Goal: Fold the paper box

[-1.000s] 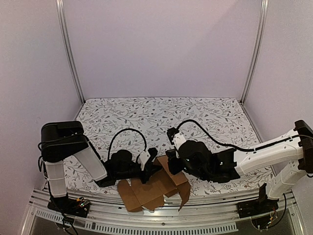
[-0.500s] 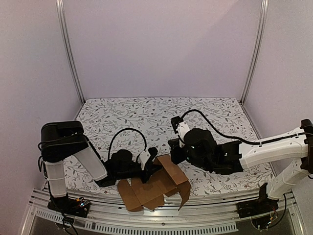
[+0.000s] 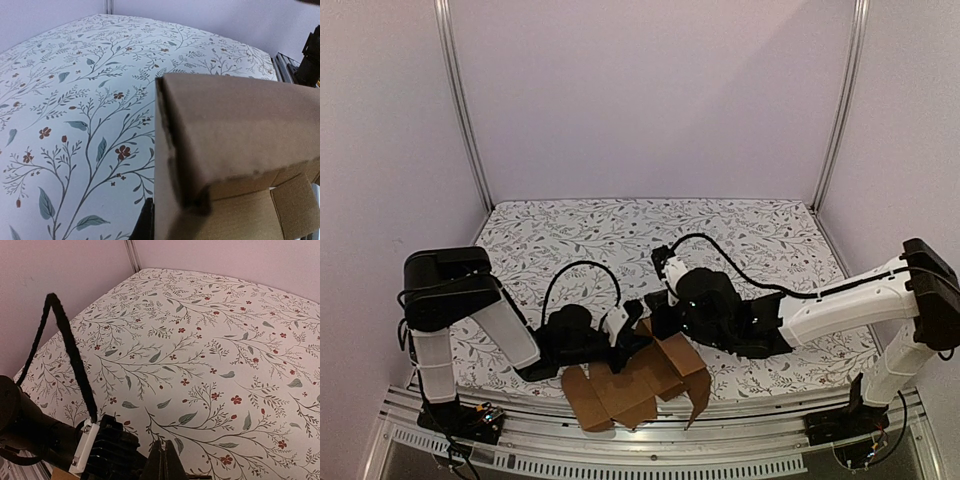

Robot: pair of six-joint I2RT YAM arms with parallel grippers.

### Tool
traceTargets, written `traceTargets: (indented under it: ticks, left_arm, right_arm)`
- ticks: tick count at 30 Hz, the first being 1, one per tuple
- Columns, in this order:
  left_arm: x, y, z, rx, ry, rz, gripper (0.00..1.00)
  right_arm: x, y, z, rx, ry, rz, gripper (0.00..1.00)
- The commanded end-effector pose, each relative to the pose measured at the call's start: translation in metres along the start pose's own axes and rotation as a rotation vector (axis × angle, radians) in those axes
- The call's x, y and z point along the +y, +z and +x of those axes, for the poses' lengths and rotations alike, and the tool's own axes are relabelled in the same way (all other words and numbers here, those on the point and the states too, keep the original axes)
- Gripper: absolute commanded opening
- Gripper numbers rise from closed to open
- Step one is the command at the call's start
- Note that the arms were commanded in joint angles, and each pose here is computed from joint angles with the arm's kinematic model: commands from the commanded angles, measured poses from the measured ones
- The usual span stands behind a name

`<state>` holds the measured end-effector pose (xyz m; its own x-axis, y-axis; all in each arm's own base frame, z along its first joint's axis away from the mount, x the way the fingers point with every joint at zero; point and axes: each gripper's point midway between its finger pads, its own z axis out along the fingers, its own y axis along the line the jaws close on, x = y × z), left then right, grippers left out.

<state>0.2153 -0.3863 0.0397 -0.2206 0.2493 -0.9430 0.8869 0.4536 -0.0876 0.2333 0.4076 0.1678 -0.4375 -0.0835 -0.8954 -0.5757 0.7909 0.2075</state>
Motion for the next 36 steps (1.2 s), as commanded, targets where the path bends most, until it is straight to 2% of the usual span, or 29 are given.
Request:
traceTargets:
  ticks: [1, 4, 7, 22, 27, 28, 29, 30, 31, 32, 36]
  left_arm:
    - [0.0, 0.004, 0.004, 0.015, 0.002, 0.006, 0.04]
    - [0.0, 0.005, 0.006, 0.021, 0.0, 0.008, 0.07]
    - [0.0, 0.004, 0.007, 0.026, -0.001, 0.006, 0.08]
    - [0.005, -0.01, -0.018, -0.015, 0.026, -0.033, 0.18]
    - [0.009, -0.015, -0.024, 0.024, 0.042, -0.058, 0.19]
    - [0.009, -0.017, -0.024, 0.031, 0.045, -0.06, 0.25]
    - [0.008, -0.018, -0.026, 0.032, 0.048, -0.055, 0.35]
    - [0.006, -0.019, -0.028, 0.038, 0.054, -0.044, 0.52]
    - [0.003, -0.019, -0.028, 0.047, 0.062, -0.029, 0.93]
    - [0.002, -0.02, -0.027, 0.065, 0.066, -0.021, 0.99]
    - [0.005, -0.024, -0.027, 0.094, 0.063, -0.041, 1.0]
  right_arm:
    - [0.014, 0.028, 0.069, 0.108, 0.055, -0.045, 0.0]
    - [0.012, 0.038, 0.119, 0.194, 0.027, -0.013, 0.0]
    - [-0.001, 0.033, 0.138, 0.218, 0.017, 0.033, 0.0]
    - [-0.009, 0.02, 0.122, 0.203, -0.027, 0.064, 0.0]
    - [-0.009, 0.017, 0.113, 0.19, -0.048, 0.071, 0.0]
    - [-0.009, 0.017, 0.11, 0.187, -0.048, 0.072, 0.0]
    - [-0.009, 0.016, 0.109, 0.186, -0.053, 0.072, 0.0]
    - [-0.009, 0.016, 0.109, 0.185, -0.058, 0.072, 0.0]
    - [-0.009, 0.015, 0.107, 0.183, -0.06, 0.074, 0.0]
    - [-0.01, 0.015, 0.106, 0.18, -0.06, 0.075, 0.0]
    - [-0.008, 0.012, 0.1, 0.171, -0.067, 0.069, 0.0]
